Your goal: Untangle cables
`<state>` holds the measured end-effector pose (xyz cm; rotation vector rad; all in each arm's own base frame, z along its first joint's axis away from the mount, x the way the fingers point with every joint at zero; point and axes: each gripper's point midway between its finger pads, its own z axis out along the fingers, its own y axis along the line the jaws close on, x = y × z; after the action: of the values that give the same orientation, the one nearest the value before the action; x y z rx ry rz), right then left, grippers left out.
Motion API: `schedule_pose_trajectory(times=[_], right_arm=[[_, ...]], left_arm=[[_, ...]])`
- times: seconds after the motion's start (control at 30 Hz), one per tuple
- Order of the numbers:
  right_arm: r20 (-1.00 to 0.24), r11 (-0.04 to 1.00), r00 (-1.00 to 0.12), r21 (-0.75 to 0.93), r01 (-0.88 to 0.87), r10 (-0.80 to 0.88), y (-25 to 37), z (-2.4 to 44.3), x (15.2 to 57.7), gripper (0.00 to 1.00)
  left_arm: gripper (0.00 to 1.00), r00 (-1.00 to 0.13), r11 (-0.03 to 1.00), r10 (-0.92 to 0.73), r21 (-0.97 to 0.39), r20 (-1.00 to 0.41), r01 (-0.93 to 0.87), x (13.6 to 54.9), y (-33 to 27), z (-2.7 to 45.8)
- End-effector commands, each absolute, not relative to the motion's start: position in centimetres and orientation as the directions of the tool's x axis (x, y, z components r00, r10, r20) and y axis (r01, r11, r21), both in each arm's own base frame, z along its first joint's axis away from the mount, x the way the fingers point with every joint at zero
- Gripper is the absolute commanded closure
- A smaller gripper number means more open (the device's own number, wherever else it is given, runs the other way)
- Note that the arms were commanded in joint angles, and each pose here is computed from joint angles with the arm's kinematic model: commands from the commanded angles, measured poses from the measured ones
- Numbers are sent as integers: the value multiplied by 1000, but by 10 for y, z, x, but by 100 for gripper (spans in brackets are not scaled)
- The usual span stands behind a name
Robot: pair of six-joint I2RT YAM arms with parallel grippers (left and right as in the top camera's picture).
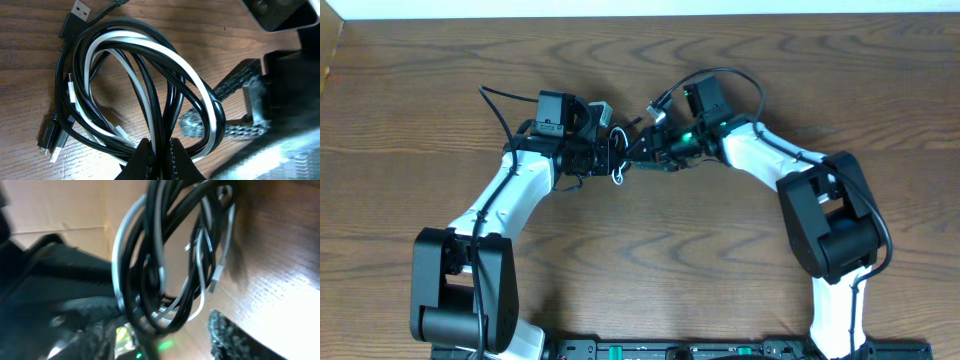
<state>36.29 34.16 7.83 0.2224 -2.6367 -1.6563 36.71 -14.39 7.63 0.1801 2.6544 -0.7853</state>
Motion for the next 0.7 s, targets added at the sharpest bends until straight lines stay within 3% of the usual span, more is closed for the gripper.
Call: schedule_pose_trajectory(times=[0.0, 0.17, 0.67], right_arm=[[-130, 507, -988, 848, -153, -81, 341, 71, 379, 52], [-148, 550, -988, 821, -151, -51, 337, 65, 386, 64], [-156, 605, -987, 782, -147, -38, 339, 55, 385, 65]], left_arm=[[92, -924, 839, 11, -499, -381, 216, 370, -144, 78], [92, -924, 839, 11, -499, -381, 216, 370, -144, 78], [92, -924, 839, 11, -499, -382, 216, 370, -144, 78]])
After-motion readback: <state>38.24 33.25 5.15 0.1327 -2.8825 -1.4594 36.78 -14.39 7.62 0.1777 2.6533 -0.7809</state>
